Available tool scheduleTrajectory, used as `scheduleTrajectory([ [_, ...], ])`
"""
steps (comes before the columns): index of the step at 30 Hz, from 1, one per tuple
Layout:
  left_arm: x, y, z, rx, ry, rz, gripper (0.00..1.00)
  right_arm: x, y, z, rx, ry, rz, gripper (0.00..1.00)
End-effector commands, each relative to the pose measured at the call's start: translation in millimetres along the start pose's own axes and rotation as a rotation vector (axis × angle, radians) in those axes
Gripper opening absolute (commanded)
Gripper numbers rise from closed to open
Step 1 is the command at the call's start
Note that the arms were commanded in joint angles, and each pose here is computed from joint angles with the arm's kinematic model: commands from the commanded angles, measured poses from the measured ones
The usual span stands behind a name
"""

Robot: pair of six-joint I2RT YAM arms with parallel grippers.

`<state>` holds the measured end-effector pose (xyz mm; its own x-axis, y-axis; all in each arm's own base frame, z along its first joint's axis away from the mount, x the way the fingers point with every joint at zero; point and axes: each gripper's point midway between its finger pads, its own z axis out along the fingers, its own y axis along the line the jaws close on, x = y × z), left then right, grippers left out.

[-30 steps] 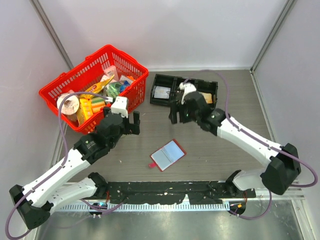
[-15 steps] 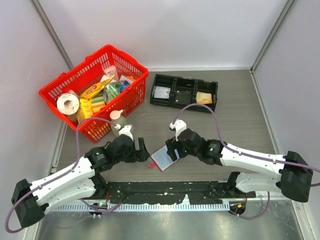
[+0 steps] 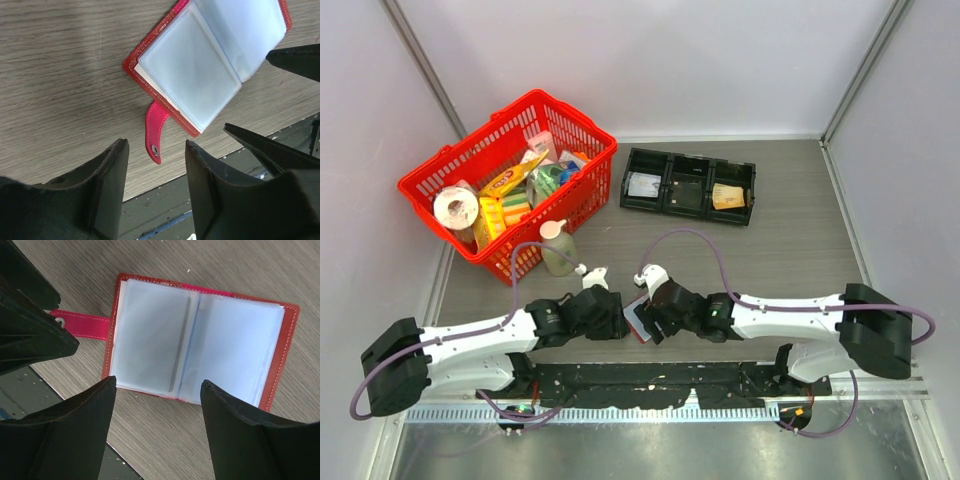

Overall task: Take the credit cards out of the card holder
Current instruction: Remove the credit card from the card holder.

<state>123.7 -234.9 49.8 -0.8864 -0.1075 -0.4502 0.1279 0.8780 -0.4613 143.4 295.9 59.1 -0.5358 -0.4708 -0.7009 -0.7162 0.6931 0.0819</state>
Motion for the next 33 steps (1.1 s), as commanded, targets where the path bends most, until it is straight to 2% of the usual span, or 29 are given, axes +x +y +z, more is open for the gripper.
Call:
scheduleTrajectory([
  [1, -4, -9, 8, 0.030, -0.038, -0.026, 0.48, -13, 10, 7, -0.005, -0.031, -0.018, 0.72],
  [15, 7, -6, 16, 0.040, -0.019, -0.049, 0.14, -4, 21, 22, 0.001, 0.031, -0.061, 0.72],
  [24, 6, -6, 14, 0.050, -0.032, -0.064, 0.03, 10, 13, 31, 0.084, 0.096, -0.105, 0.71],
  [26, 6, -5, 14, 0.049, -0.029, -0.064, 0.00, 9, 10, 29, 0.104, 0.100, -0.109, 0.68],
  [30, 9, -4, 13, 0.051, -0.015, -0.056, 0.00, 4, 7, 21, 0.120, 0.084, -0.103, 0.51],
  [33, 13, -3, 12, 0.048, 0.003, -0.040, 0.00, -4, 4, 13, 0.126, 0.062, -0.086, 0.43],
])
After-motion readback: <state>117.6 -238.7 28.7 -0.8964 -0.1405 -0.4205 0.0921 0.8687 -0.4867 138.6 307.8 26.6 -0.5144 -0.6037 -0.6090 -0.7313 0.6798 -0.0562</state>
